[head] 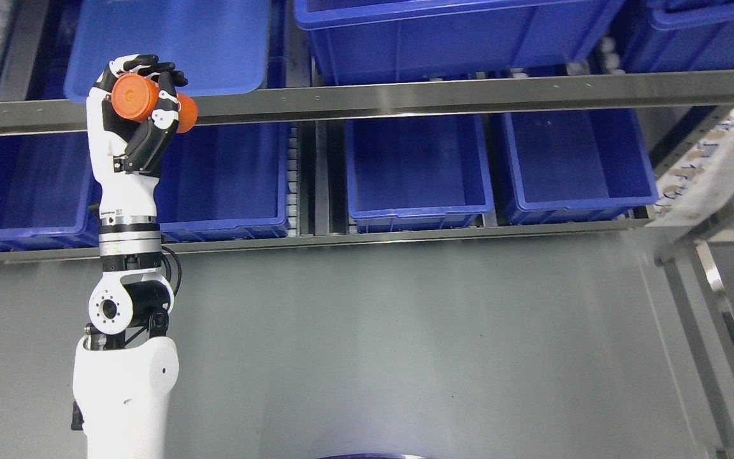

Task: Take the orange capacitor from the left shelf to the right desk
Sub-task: 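Hold the capacitor in the left hand while turning toward the steel table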

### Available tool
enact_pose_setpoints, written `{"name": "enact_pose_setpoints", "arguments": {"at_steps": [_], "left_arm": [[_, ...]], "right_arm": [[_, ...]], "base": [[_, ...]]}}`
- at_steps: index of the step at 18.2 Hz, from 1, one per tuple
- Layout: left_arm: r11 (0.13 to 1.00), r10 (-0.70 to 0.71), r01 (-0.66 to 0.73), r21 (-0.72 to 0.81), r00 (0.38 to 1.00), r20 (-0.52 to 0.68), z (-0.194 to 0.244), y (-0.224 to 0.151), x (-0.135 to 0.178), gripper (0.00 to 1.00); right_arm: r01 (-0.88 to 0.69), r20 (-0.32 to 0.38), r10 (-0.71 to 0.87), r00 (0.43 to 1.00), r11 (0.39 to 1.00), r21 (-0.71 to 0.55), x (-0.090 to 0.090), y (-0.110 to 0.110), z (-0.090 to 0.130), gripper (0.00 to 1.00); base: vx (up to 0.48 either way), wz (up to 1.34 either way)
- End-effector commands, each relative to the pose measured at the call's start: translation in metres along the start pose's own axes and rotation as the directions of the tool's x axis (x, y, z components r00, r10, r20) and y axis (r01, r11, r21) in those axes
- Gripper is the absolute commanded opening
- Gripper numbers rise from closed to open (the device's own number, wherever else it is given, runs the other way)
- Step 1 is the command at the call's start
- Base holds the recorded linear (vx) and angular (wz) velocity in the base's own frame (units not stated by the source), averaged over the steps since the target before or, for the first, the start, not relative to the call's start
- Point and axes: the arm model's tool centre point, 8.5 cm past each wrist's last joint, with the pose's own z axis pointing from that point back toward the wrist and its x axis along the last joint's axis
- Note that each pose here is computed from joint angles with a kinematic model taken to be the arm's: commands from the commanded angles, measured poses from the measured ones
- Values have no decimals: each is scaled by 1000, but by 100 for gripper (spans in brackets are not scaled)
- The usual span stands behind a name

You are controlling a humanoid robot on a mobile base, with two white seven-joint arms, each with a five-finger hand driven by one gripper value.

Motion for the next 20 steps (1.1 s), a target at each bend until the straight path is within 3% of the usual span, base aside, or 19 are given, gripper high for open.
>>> {"name": "enact_pose_setpoints", "arguments": {"at_steps": [1,12,20], "left_arm": [[1000,-7,7,-5,1000,-11,1,4,-1,1],[999,28,-29,-46,999,-21,0,-13,-6,1],[981,71,-78,-176,997,-42,-4,-57,-12,1]], "right_arm": [[8,-4,-8,1000,1000,-18,-7,-12,0,100],[8,-4,-8,1000,1000,-18,-7,-12,0,100],[8,-3,-8,1000,1000,-18,-7,-12,0,100]], "base": [[-95,-615],[-16,-623],[97,-480]]}}
